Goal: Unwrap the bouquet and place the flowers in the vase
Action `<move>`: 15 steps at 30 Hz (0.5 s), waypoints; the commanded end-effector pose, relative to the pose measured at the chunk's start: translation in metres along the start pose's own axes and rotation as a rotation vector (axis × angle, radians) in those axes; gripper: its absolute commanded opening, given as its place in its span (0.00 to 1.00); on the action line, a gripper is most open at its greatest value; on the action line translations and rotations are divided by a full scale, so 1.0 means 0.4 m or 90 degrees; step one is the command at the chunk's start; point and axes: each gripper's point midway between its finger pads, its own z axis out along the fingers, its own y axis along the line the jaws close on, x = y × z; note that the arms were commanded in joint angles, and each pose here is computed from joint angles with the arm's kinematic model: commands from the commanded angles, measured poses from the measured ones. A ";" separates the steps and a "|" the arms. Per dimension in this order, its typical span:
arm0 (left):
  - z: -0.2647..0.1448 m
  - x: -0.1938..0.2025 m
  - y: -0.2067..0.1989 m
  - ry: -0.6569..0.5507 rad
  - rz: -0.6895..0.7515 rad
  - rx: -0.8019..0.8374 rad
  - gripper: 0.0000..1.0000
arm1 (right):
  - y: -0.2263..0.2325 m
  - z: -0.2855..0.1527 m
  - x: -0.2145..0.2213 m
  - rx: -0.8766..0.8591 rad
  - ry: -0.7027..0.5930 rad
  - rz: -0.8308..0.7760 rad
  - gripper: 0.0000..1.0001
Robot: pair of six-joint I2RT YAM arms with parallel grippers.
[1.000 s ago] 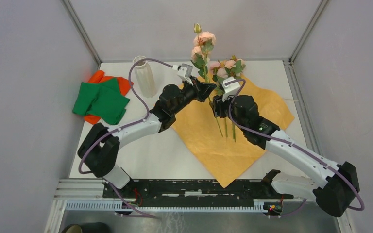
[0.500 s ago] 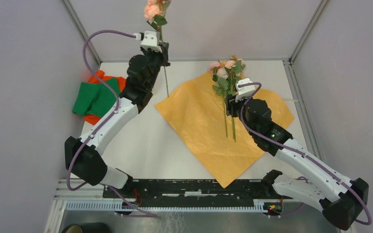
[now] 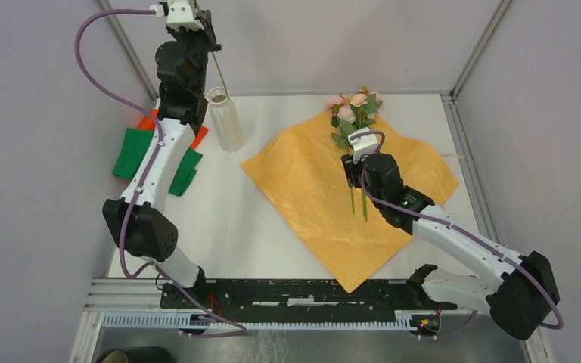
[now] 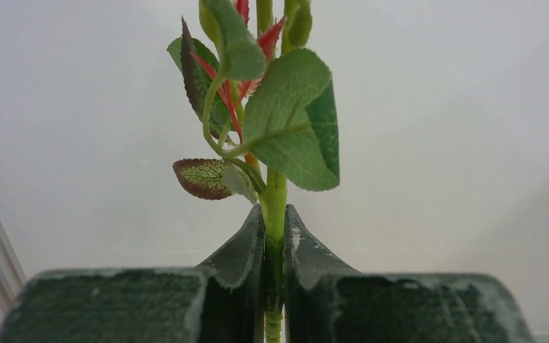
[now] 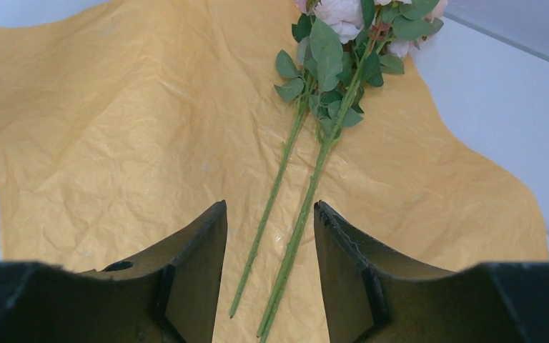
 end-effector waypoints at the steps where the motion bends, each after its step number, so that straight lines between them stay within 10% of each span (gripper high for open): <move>1: 0.030 -0.088 0.016 -0.052 -0.008 0.003 0.02 | 0.011 0.026 -0.012 -0.006 -0.022 0.011 0.54; 15: 0.073 0.001 0.123 -0.015 0.006 -0.032 0.02 | 0.016 0.032 0.010 -0.017 -0.015 0.013 0.54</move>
